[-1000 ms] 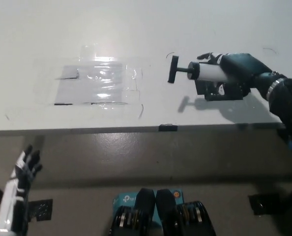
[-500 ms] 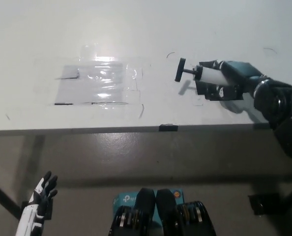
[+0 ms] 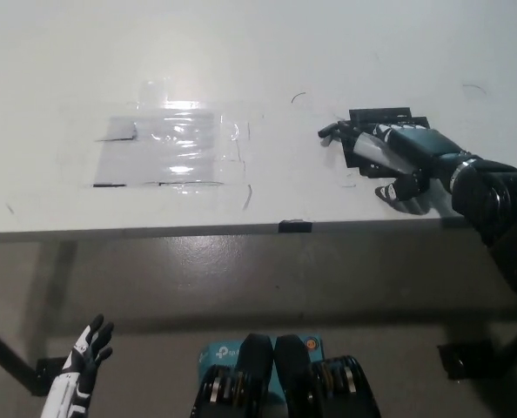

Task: The robot uses right hand to pick up a small white air pumper and uses its left hand to compress it, and then puts it on the desk

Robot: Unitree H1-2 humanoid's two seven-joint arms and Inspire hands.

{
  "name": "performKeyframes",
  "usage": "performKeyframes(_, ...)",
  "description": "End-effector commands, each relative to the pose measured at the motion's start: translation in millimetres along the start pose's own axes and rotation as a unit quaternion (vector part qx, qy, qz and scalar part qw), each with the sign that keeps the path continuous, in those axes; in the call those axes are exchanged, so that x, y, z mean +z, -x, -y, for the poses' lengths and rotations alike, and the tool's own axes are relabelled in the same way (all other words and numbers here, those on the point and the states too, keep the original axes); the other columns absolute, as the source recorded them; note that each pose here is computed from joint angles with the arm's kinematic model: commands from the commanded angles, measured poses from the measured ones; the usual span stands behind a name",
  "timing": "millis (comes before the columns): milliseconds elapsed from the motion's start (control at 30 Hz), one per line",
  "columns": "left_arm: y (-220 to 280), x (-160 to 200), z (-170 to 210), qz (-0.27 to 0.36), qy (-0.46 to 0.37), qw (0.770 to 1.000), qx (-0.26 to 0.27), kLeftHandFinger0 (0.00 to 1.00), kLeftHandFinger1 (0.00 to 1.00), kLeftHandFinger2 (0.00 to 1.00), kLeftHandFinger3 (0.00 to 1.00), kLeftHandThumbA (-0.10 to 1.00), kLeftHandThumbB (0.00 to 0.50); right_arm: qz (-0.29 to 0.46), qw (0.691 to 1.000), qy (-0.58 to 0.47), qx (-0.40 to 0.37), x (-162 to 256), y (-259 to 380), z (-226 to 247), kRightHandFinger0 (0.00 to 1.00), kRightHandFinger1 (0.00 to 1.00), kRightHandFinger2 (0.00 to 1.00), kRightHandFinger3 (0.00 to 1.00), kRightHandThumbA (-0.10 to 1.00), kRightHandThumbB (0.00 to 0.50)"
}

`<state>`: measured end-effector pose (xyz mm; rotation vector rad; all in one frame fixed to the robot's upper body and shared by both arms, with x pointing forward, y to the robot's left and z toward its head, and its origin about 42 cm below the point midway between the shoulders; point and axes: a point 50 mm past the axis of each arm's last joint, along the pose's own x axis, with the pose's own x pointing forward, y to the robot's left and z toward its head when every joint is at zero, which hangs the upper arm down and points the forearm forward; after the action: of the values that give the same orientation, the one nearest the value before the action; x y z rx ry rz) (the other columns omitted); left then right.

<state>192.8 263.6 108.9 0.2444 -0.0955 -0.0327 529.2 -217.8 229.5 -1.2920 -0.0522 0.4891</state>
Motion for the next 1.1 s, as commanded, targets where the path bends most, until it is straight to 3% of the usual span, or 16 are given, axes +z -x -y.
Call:
performKeyframes(0, -3.0, 7.3, -4.7, 0.028, -0.007, 1.0, 0.001, 1.0, 1.0, 1.0, 1.0, 1.0, 0.095, 0.036, 0.997, 0.019, -0.067, 12.4, 3.4, 43.0, 1.0, 1.0, 1.0, 1.0, 0.88, 0.414)
performKeyframes(67, -3.2, 7.2, -4.8, 0.029, -0.011, 1.0, -0.001, 1.0, 1.0, 1.0, 1.0, 1.0, 0.093, 0.047, 0.994, 0.012, -0.096, 14.5, 6.5, 47.5, 1.0, 1.0, 1.0, 1.0, 0.88, 0.419)
performKeyframes(167, -0.6, 7.4, -0.8, 0.027, -0.007, 1.0, -0.005, 1.0, 1.0, 1.0, 1.0, 1.0, 0.086, 0.061, 0.986, 0.003, -0.152, 14.3, 19.0, 58.4, 1.0, 1.0, 1.0, 1.0, 1.0, 0.418)
performKeyframes(267, -0.7, 7.1, 4.5, 0.027, -0.005, 1.0, -0.009, 1.0, 1.0, 1.0, 1.0, 1.0, 0.076, 0.095, 0.971, -0.036, -0.216, 12.4, 31.9, 76.1, 1.0, 1.0, 1.0, 1.0, 0.99, 0.394)
performKeyframes(400, -0.4, 6.6, 6.8, 0.026, -0.01, 1.0, -0.011, 1.0, 1.0, 1.0, 1.0, 1.0, 0.087, 0.121, 0.95, -0.05, -0.282, 20.0, 44.9, 94.0, 1.0, 1.0, 1.0, 1.0, 1.0, 0.398)
performKeyframes(433, -3.2, 6.4, 6.9, 0.028, -0.003, 1.0, -0.011, 1.0, 1.0, 1.0, 1.0, 1.0, 0.088, 0.14, 0.93, -0.037, -0.337, 29.1, 56.2, 109.1, 1.0, 1.0, 1.0, 1.0, 1.0, 0.369)
performKeyframes(533, -8.6, 8.4, 4.9, 0.034, -0.003, 0.999, -0.01, 1.0, 1.0, 1.0, 1.0, 1.0, 0.083, 0.168, 0.905, -0.052, -0.388, 42.7, 74.4, 124.4, 1.0, 1.0, 1.0, 1.0, 1.0, 0.359)
performKeyframes(567, -12.5, 9.9, 3.1, 0.037, -0.005, 0.999, -0.009, 1.0, 1.0, 1.0, 1.0, 1.0, 0.084, 0.189, 0.894, -0.065, -0.4, 48.9, 87.2, 128.4, 1.0, 1.0, 1.0, 1.0, 1.0, 0.323)
performKeyframes(600, -17.3, 11.5, 1.6, 0.041, 0.002, 0.999, -0.01, 1.0, 1.0, 1.0, 1.0, 1.0, 0.093, 0.213, 0.88, -0.075, -0.417, 55.0, 99.9, 130.2, 1.0, 1.0, 1.0, 1.0, 1.0, 0.32)
performKeyframes(667, -28.7, 16.1, -0.6, 0.053, -0.002, 0.999, -0.008, 1.0, 1.0, 1.0, 1.0, 1.0, 0.092, 0.254, 0.855, -0.106, -0.439, 64.6, 126.3, 125.0, 1.0, 1.0, 1.0, 1.0, 1.0, 0.342)
performKeyframes(800, -58.5, 25.1, -2.7, 0.081, 0.002, 0.997, -0.007, 1.0, 1.0, 1.0, 1.0, 1.0, 0.097, 0.288, 0.819, -0.147, -0.474, 82.0, 181.1, 89.3, 1.0, 1.0, 1.0, 1.0, 1.0, 0.319)
performKeyframes(1000, -69.1, 30.9, -4.1, 0.095, -0.005, 0.995, -0.01, 1.0, 1.0, 1.0, 1.0, 1.0, 0.086, 0.265, 0.799, -0.229, -0.488, 77.9, 209.6, 13.0, 1.0, 1.0, 1.0, 1.0, 1.0, 0.281)
performKeyframes(1067, -71.4, 31.8, -5.4, 0.097, -0.007, 0.995, -0.012, 1.0, 1.0, 1.0, 1.0, 1.0, 0.094, 0.238, 0.806, -0.268, -0.471, 75.8, 215.4, -19.8, 1.0, 1.0, 1.0, 1.0, 1.0, 0.279)
